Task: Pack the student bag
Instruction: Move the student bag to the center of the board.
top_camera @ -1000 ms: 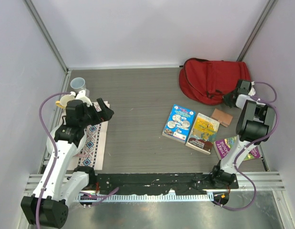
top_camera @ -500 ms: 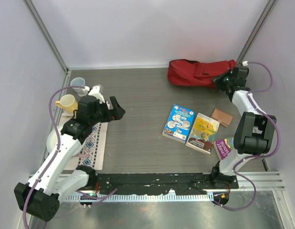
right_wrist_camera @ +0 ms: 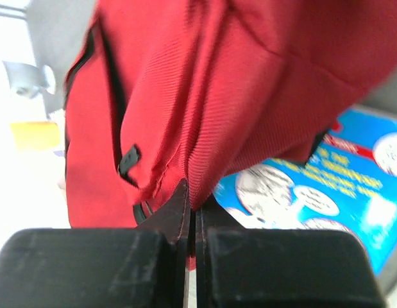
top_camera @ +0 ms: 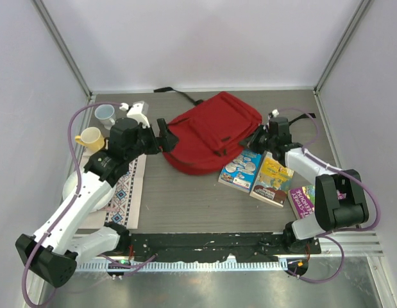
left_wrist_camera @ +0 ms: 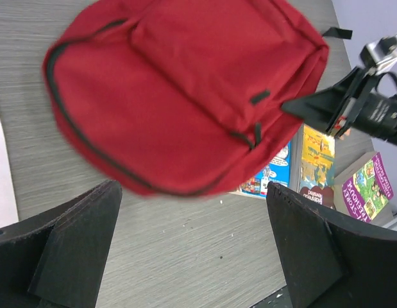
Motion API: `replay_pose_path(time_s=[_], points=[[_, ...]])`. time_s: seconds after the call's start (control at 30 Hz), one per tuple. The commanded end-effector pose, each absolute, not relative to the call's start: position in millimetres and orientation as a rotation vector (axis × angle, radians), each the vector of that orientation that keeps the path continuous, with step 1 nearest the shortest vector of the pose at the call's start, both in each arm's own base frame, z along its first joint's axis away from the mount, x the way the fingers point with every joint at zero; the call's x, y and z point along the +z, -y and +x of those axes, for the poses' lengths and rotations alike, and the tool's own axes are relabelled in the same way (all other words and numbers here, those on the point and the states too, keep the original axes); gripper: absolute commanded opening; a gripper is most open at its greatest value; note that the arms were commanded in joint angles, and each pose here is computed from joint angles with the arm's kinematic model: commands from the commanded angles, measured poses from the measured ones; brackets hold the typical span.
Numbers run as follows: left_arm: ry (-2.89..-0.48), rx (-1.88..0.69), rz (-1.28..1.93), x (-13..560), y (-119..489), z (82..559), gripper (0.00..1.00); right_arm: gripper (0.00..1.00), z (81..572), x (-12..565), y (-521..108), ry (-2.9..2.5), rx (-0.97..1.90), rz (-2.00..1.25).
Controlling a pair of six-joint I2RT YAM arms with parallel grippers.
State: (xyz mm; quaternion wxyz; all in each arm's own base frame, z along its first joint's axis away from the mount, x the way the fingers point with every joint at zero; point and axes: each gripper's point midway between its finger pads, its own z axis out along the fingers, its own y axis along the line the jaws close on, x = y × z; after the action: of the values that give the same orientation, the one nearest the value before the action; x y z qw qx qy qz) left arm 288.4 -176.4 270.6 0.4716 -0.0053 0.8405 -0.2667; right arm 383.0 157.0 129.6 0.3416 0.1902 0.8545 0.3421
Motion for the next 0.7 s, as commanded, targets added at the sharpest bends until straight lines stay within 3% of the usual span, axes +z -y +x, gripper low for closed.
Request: replay_pose_path(time_s=[0.0, 0.37, 0.67], points=[[-2.034, -0.694, 0.013, 277, 199, 297, 1.0, 0.01, 369, 131, -154, -2.183, 0.929, 0.472], [-2.183, -0.81, 0.223, 224, 312, 283, 0.98, 0.01, 352, 101, -153, -2.235, 0.935, 0.504], [-2.37, -0.849, 0.133, 168, 365, 278, 0.75, 0.01, 345, 105, -150, -2.212, 0.926, 0.509]])
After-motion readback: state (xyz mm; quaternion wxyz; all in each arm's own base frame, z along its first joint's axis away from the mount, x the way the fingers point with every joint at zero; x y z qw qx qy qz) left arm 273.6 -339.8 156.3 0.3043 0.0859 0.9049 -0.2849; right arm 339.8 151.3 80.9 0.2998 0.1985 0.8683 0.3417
